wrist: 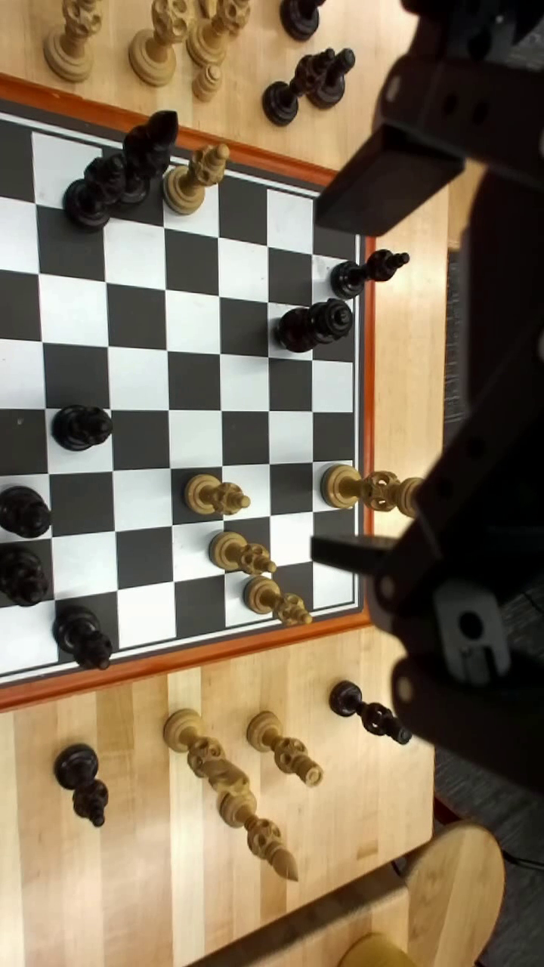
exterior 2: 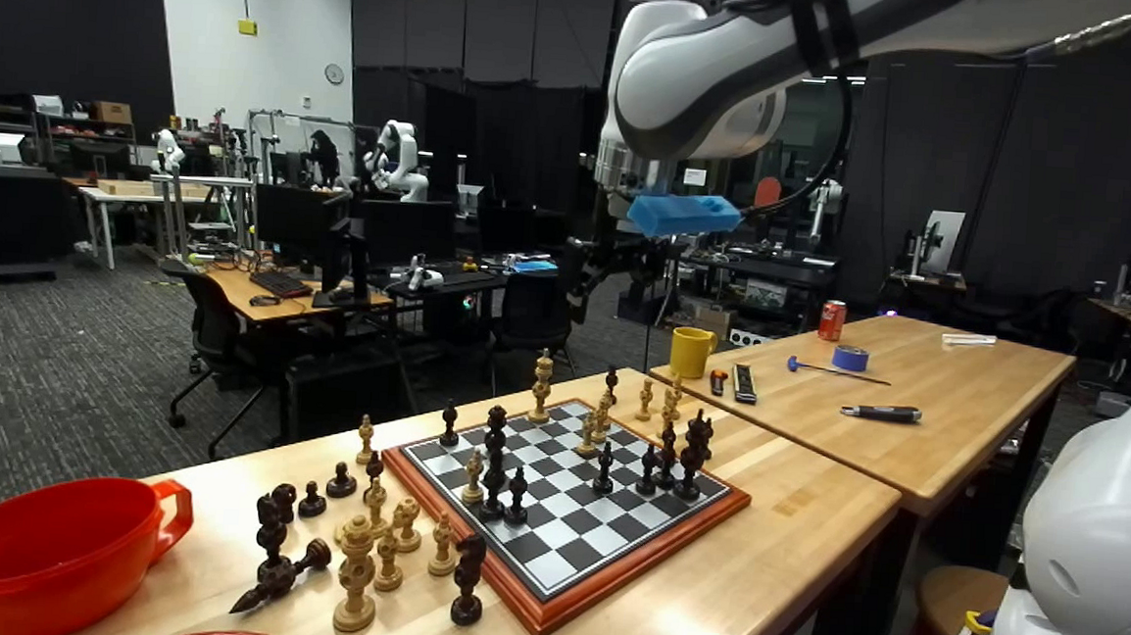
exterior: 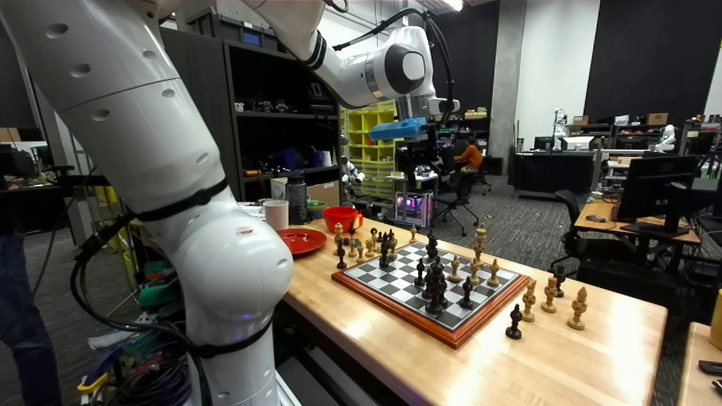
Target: Move one black chess piece away from you
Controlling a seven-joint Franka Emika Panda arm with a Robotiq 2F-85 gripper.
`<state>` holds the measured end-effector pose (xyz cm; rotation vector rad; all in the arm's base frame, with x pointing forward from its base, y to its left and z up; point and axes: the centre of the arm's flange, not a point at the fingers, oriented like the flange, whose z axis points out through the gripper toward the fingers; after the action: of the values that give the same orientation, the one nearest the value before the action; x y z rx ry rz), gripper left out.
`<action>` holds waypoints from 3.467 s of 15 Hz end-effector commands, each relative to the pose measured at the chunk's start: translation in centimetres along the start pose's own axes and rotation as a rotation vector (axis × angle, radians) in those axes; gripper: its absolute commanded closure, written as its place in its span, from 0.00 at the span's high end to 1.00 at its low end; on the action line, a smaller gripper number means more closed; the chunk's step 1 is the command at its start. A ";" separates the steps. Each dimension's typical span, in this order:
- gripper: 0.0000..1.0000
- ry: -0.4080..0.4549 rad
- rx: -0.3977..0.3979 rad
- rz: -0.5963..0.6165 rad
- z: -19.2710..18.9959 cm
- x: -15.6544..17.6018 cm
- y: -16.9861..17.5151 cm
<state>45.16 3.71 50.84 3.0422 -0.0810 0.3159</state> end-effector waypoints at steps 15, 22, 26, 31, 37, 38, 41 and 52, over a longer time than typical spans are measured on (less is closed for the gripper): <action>1.00 0.000 0.000 0.000 0.0 0.0 0.0; 1.00 0.000 0.000 0.000 0.0 0.0 0.0; 1.00 0.000 0.000 0.000 0.0 0.0 0.0; 1.00 0.000 0.000 0.000 0.0 0.0 0.0; 1.00 -0.017 -0.010 -0.117 0.4 4.6 -1.8; 1.00 -0.016 -0.006 -0.136 0.6 5.5 -2.1; 1.00 -0.035 0.006 -0.178 2.3 8.0 -2.9; 1.00 -0.083 0.003 -0.223 7.2 12.8 -3.2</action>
<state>58.14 5.75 45.62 3.0542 0.2278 0.1841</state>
